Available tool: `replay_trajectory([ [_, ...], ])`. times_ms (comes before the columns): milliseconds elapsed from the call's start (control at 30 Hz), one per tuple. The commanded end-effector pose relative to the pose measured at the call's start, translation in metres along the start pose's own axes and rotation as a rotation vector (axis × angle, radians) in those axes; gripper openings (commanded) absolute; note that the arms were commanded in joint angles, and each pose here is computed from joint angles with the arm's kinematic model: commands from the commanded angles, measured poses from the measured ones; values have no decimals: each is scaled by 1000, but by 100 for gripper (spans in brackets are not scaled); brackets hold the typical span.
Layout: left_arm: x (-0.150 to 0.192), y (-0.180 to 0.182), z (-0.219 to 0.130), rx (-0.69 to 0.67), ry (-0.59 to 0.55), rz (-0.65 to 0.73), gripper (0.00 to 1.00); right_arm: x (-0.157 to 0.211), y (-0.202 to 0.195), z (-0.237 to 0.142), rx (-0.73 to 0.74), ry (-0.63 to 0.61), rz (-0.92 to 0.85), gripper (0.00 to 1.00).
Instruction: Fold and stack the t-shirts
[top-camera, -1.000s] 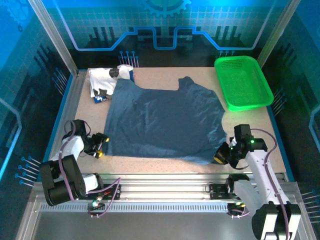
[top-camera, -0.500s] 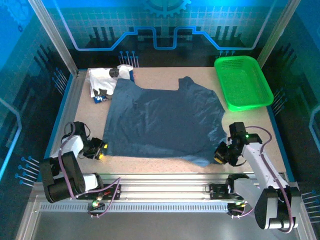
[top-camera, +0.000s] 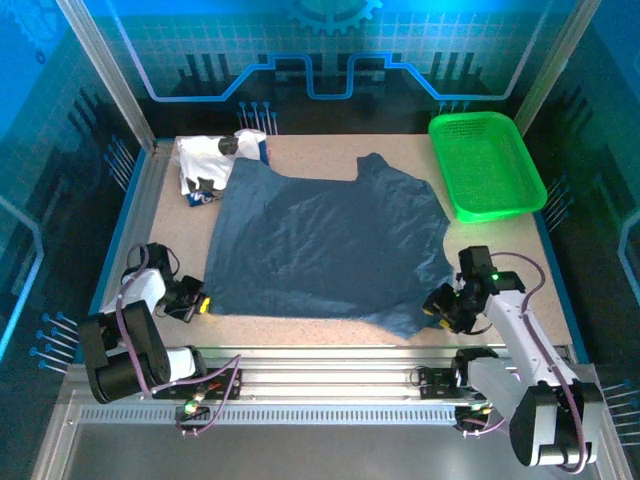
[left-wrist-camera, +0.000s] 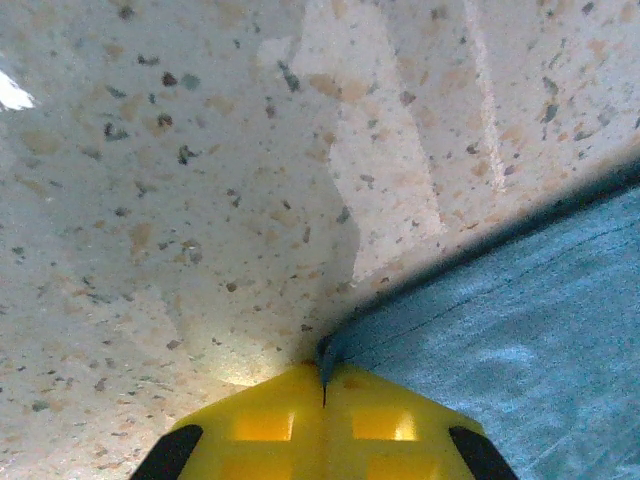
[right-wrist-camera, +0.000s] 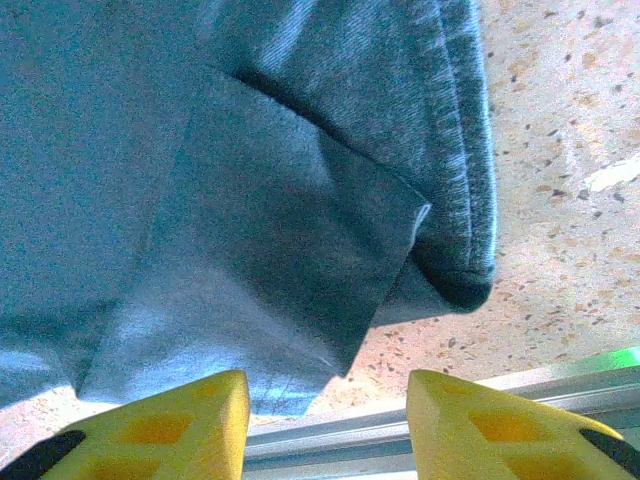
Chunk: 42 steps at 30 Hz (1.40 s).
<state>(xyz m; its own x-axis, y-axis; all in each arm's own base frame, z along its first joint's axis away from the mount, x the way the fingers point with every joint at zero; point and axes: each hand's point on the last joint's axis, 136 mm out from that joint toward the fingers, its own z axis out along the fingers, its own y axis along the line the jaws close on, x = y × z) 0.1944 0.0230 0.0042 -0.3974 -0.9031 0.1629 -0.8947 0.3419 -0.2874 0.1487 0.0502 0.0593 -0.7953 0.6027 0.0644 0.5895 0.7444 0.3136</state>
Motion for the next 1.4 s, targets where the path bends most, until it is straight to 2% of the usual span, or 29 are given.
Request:
replay_trajectory([
  [0,5,-25,23,147,48,76,0,6,-10,2,20,29,41,47],
  [333,5,-27,23,158,48,84,0,-12,-15,15,7,28,89,43],
  [667,6,-29,23,173,53,85,0,-33,-16,25,37,-3,101,34],
  [867,6,-32,22,187,56,87,0,-38,-23,29,76,-1,101,27],
  [1067,8,-37,19,215,60,95,0,-46,-24,24,89,-37,116,5],
  [1133,7,-42,15,229,57,103,0,-46,-23,18,88,-51,113,0],
  [1367,8,-56,-6,270,46,132,0,-39,-14,-5,54,-68,96,0],
])
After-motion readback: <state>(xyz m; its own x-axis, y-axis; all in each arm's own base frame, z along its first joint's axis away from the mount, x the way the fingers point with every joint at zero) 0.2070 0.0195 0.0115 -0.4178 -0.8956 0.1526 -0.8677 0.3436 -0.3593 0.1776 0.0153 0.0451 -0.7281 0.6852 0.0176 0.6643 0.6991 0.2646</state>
